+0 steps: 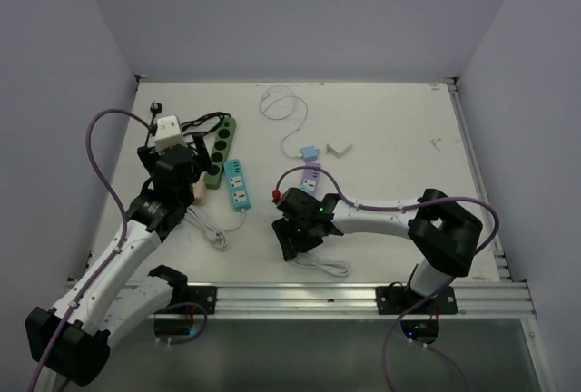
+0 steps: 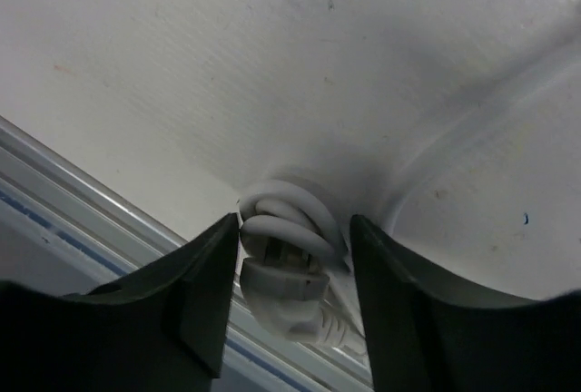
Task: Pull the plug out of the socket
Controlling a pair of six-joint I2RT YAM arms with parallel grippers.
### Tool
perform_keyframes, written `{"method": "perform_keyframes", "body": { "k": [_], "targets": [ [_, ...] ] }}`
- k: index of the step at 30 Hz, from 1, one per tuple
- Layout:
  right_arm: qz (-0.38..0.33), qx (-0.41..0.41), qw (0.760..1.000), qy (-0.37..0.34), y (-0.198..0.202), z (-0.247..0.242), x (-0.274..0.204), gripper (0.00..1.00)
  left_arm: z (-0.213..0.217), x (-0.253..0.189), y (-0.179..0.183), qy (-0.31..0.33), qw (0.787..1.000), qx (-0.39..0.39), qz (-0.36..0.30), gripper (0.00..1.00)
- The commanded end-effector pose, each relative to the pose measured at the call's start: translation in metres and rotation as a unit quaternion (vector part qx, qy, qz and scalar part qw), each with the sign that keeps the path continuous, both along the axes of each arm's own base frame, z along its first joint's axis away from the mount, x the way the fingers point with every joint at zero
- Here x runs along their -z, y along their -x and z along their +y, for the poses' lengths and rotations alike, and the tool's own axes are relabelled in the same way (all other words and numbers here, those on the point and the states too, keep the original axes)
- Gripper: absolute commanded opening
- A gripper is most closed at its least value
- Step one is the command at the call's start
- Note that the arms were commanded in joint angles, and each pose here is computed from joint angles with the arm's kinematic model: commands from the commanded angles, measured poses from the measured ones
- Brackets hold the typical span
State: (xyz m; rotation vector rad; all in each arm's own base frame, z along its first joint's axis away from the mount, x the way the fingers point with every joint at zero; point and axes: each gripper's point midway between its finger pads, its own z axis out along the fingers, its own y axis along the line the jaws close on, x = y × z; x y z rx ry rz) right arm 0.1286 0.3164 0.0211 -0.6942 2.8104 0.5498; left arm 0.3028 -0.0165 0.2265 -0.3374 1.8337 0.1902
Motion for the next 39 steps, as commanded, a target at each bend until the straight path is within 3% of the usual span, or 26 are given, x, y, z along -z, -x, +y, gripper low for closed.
{"method": "perform_keyframes", "body": {
  "k": [1,2,6,14,18,24,30,36,39],
  "targets": [
    [-0.003,-0.016,1.0,-0.01,0.007,-0.008,-0.02,0.61,-0.009,-0.002,-0.007,0.021,1.0,0.016,-0.014,0.97],
    [-0.013,-0.017,1.0,-0.02,0.004,-0.005,-0.026,0.72,-0.014,0.0,-0.009,0.024,0.999,0.03,-0.012,0.97],
    [-0.067,-0.009,0.995,-0.076,-0.01,0.005,-0.066,0.85,-0.029,0.006,-0.014,0.032,0.997,0.069,-0.001,0.98],
    [-0.205,0.059,0.963,-0.163,-0.046,-0.002,-0.156,0.88,-0.079,0.035,-0.019,0.097,0.98,0.157,0.074,0.99],
    [-0.27,0.179,0.94,-0.111,-0.087,-0.056,-0.158,0.89,-0.122,0.039,-0.015,0.134,0.963,0.205,0.111,0.99],
    [-0.246,0.323,0.9,-0.157,-0.118,-0.116,-0.145,0.89,-0.212,0.047,0.008,0.155,0.933,0.284,0.158,1.0],
    [-0.198,0.376,0.889,-0.169,-0.122,-0.142,-0.099,0.89,-0.276,0.067,0.013,0.13,0.921,0.313,0.192,0.97],
    [-0.184,0.403,0.872,-0.209,-0.156,-0.149,-0.093,0.86,-0.311,0.096,0.016,0.123,0.914,0.313,0.229,0.95],
    [-0.166,0.387,0.88,-0.218,-0.181,-0.14,-0.095,0.84,-0.307,0.096,0.02,0.13,0.917,0.305,0.223,0.96]
  ]
}}
